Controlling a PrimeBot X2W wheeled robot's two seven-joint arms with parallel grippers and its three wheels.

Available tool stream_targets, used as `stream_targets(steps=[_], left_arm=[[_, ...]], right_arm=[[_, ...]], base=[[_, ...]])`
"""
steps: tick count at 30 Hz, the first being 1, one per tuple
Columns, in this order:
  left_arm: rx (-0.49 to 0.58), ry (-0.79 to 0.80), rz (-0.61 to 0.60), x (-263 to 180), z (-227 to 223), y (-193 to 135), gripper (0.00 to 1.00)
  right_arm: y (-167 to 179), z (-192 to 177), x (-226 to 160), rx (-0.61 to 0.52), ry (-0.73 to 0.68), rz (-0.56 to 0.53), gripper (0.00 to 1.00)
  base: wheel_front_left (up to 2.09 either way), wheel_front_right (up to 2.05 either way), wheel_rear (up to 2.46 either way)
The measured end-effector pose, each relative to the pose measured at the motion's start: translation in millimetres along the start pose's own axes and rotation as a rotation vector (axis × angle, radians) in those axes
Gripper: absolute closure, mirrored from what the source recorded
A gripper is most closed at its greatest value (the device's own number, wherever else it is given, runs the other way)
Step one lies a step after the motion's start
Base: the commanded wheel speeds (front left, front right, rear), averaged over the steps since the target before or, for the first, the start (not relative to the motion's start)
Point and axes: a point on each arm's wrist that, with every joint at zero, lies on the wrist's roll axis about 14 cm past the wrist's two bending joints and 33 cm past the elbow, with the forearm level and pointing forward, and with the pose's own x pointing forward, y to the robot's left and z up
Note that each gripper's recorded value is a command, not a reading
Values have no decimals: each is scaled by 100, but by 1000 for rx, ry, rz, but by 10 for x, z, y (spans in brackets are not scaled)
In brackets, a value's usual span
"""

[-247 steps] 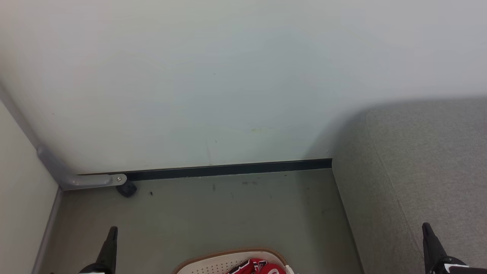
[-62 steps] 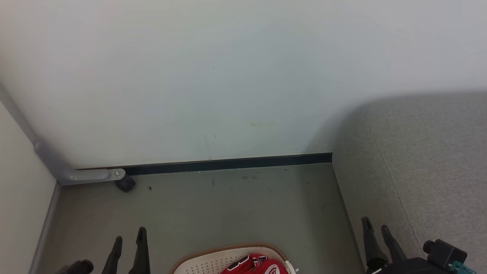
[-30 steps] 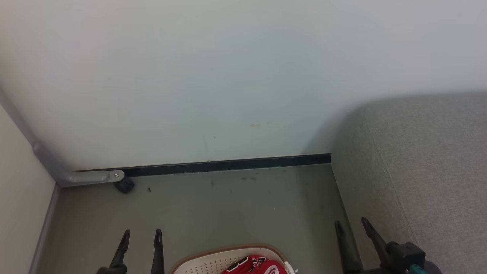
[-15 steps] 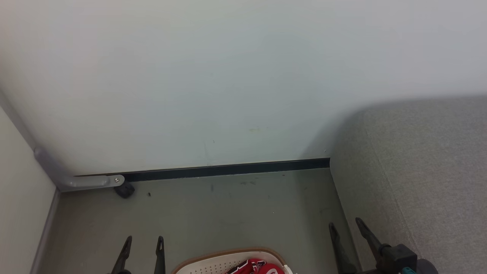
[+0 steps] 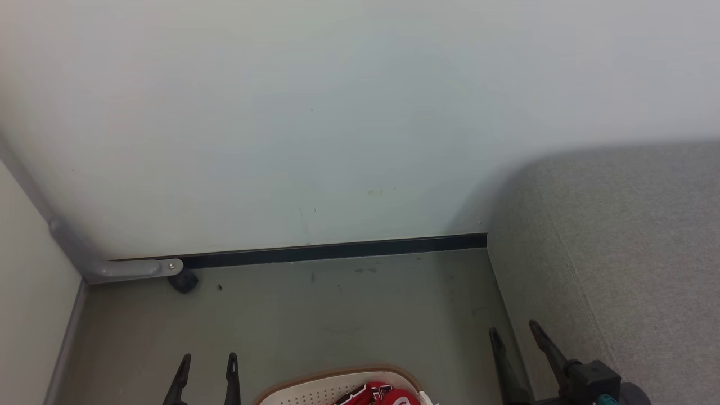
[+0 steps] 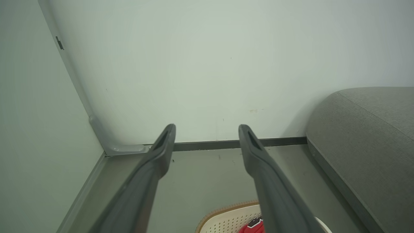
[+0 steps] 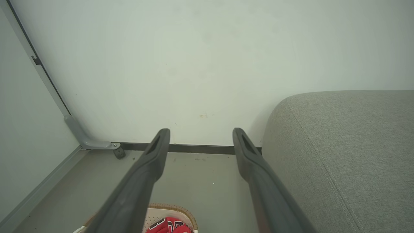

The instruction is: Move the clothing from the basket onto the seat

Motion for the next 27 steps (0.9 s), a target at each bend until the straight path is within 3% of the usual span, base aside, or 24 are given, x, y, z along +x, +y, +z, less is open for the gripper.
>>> stream_targets(steps=[15,27], left_arm=[[-6,21,18,24,-67,58,0],[59,133,-62,309,-386,-59,0]], right_arm=[[18,-2,47,4,-3,9,0],[-98,53,375,-17,-29,15,0]], base=[[0,0,0],[0,0,0]])
